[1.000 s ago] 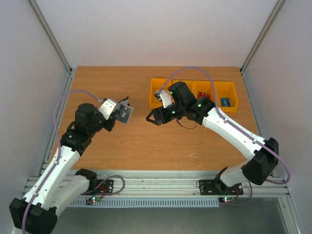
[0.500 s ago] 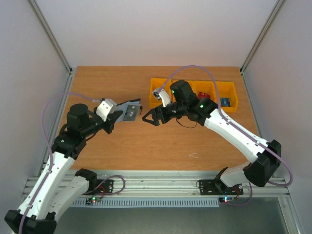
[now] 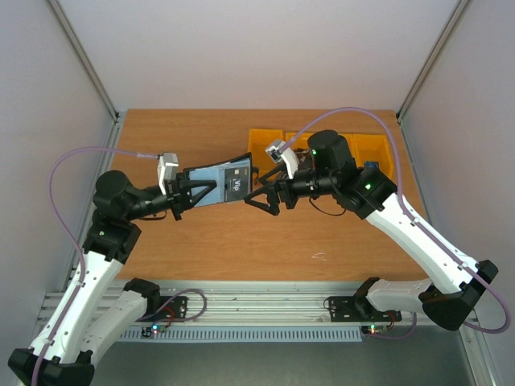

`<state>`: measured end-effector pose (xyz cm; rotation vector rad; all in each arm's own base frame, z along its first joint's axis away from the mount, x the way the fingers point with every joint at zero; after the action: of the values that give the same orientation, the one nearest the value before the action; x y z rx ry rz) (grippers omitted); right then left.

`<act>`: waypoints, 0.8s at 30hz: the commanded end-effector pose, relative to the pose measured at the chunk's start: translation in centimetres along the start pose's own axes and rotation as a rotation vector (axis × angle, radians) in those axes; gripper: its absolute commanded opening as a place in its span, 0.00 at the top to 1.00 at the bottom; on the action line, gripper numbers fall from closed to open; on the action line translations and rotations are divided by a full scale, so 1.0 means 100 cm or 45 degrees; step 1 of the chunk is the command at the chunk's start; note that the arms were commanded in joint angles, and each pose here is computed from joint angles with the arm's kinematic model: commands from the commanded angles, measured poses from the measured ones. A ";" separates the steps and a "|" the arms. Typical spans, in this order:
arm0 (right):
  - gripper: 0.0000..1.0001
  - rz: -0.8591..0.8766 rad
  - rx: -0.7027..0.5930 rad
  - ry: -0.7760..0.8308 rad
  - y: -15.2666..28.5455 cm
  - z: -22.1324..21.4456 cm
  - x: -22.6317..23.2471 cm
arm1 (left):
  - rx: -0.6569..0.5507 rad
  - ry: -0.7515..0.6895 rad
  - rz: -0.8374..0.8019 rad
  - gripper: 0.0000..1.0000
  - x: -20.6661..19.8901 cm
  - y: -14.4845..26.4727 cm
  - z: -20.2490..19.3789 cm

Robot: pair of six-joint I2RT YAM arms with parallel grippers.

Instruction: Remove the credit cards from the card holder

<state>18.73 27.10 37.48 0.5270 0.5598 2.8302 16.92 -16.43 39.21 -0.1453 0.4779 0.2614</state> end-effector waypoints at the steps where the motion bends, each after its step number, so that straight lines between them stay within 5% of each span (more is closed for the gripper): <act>1: 0.01 -0.009 -0.013 0.114 0.010 0.010 0.008 | -0.012 -0.107 -0.190 1.00 -0.035 0.005 0.015; 9: 0.05 0.120 -0.024 0.148 0.008 0.022 0.019 | -0.024 -0.135 -0.229 1.00 -0.042 0.006 0.018; 11: 0.17 0.209 -0.036 0.129 0.007 0.026 0.026 | -0.025 -0.118 -0.217 1.00 -0.040 0.006 0.017; 18: 0.97 0.309 -0.040 0.098 0.003 0.027 0.032 | -0.038 -0.066 -0.151 1.00 -0.030 0.004 0.015; 21: 0.99 0.284 -0.065 0.118 0.007 0.028 0.033 | -0.084 0.005 -0.020 0.97 -0.013 0.003 0.017; 24: 0.99 0.243 -0.078 0.118 0.009 0.025 0.031 | -0.154 0.101 0.251 0.77 0.020 0.007 0.016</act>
<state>16.92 28.15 40.35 0.5141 0.5172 3.0561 16.76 -16.20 40.42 -0.1954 0.5022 0.2547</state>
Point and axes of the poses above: each gripper's point midway between its finger pads, its own y axis back along the fingers, its own x axis along the line the jaws close on, z = x × y, the point moved 4 cm from there along y, back along the fingers, and after that the axes turned 10 degrees about y, right-handed, at the moved point
